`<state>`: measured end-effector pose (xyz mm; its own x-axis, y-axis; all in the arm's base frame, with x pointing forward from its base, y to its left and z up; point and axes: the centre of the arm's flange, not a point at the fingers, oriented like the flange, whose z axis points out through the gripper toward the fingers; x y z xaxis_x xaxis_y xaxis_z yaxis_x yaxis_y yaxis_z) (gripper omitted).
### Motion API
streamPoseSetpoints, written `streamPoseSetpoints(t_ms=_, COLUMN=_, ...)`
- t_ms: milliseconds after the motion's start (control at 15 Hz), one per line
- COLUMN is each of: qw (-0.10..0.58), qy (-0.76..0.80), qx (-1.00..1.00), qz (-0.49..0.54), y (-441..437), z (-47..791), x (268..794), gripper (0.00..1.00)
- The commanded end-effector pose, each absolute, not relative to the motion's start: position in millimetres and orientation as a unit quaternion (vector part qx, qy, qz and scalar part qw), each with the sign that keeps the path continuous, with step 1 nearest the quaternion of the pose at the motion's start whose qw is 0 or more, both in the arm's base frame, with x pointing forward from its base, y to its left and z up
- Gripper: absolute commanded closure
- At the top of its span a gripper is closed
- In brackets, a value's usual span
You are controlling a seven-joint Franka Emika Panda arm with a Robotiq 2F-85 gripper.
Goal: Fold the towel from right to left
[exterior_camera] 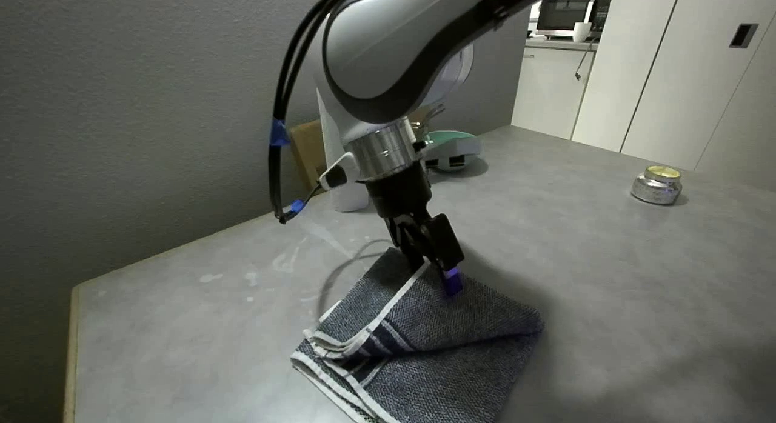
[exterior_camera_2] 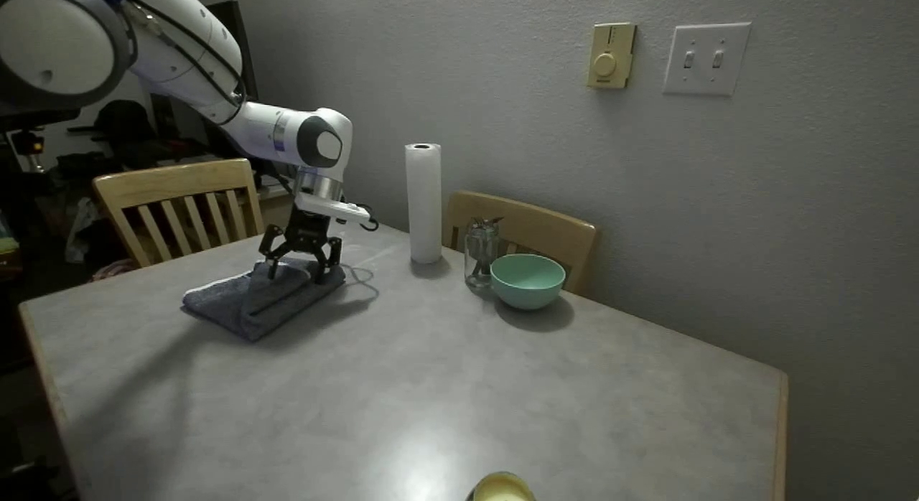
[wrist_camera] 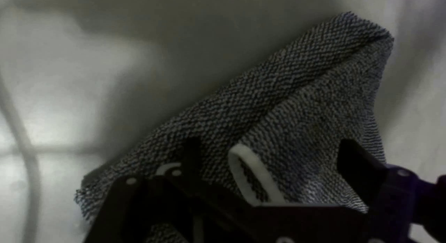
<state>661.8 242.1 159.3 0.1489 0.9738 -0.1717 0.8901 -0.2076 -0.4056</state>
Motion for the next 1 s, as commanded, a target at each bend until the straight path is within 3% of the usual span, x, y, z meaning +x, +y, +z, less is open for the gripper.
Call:
streamPoseSetpoints(t_ms=0, qw=0.116, qy=-0.611, qx=-0.758, qz=0.198, y=226.8, z=172.5, x=631.1, gripper=0.00)
streamPoseSetpoints(t_ms=467, qw=0.135, qy=-0.602, qx=-0.763, qz=0.193, y=223.0, z=179.5, x=625.6, gripper=0.00)
streamPoseSetpoints(t_ms=533, qw=0.136, qy=-0.602, qx=-0.764, qz=0.189, y=224.5, z=181.2, x=626.2, gripper=0.06)
streamPoseSetpoints(t_ms=667, qw=0.137, qy=-0.604, qx=-0.764, qz=0.181, y=225.6, z=179.6, x=628.0, gripper=0.34)
streamPoseSetpoints(t_ms=933, qw=0.137, qy=-0.605, qx=-0.765, qz=0.170, y=230.8, z=179.0, x=632.7, gripper=0.62)
